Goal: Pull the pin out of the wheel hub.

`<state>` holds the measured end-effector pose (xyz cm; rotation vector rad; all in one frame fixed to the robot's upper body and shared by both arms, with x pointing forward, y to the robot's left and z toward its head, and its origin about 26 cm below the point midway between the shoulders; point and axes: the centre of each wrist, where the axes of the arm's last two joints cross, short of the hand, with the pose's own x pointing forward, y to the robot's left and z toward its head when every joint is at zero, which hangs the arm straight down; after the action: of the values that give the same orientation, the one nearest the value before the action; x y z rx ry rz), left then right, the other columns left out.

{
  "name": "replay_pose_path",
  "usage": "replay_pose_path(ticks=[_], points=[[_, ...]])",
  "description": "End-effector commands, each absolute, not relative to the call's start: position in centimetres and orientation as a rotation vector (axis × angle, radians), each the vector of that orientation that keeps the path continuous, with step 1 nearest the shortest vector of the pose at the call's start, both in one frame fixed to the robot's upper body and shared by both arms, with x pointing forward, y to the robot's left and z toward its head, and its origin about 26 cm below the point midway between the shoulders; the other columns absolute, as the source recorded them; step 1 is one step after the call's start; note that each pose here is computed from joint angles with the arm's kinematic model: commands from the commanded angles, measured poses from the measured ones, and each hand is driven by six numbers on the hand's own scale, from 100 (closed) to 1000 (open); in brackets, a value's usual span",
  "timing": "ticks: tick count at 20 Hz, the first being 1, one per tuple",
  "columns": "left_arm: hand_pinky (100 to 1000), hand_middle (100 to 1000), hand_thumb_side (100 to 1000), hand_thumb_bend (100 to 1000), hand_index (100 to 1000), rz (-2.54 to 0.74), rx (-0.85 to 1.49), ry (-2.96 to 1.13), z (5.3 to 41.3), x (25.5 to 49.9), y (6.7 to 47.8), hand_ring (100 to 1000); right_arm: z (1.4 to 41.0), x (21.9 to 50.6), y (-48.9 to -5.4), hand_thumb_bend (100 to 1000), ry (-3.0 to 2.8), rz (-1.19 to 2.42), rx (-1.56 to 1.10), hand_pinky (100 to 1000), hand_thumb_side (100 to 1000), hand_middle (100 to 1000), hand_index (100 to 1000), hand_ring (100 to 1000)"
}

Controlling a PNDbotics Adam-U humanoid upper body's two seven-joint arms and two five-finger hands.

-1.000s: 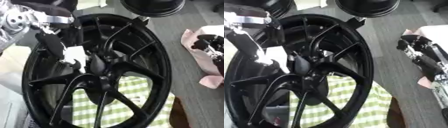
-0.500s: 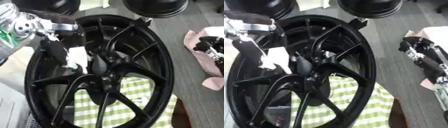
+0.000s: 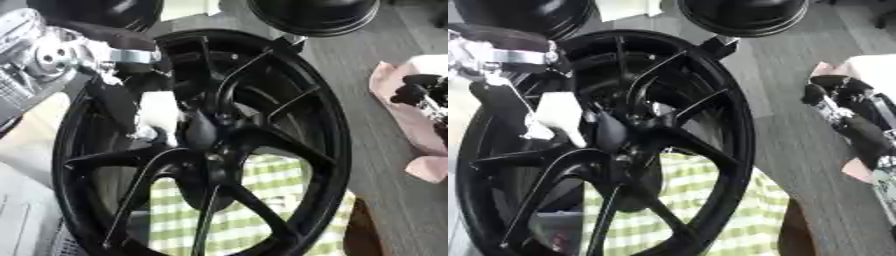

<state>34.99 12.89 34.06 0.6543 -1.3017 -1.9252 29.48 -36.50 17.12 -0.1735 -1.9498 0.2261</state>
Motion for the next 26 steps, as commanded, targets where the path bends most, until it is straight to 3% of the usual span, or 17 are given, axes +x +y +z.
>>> replay_pose_path(ticks=[1, 15, 26], points=[[723, 274, 100, 364, 412, -1.842, 0.644, -1.195, 35.9, 34.2, 14.2, 503, 18.0, 29.4, -36.8, 392, -1.972, 0.231, -0.196, 918, 410, 616, 729, 695], [684, 202, 100, 473, 333, -1.666, 0.758, -1.486, 41.7, 30.1, 16.7, 453, 18.0, 29.3, -36.9, 393, -1.973, 0.221, -0.193, 919, 407, 617, 730, 695], [641, 178, 100, 508, 307, -1.223, 0.929, -1.609, 44.1, 30.8, 25.1, 429, 18.4, 28.8, -37.5, 390, -2.002, 0.186, -0.232, 918, 402, 617, 730, 696]])
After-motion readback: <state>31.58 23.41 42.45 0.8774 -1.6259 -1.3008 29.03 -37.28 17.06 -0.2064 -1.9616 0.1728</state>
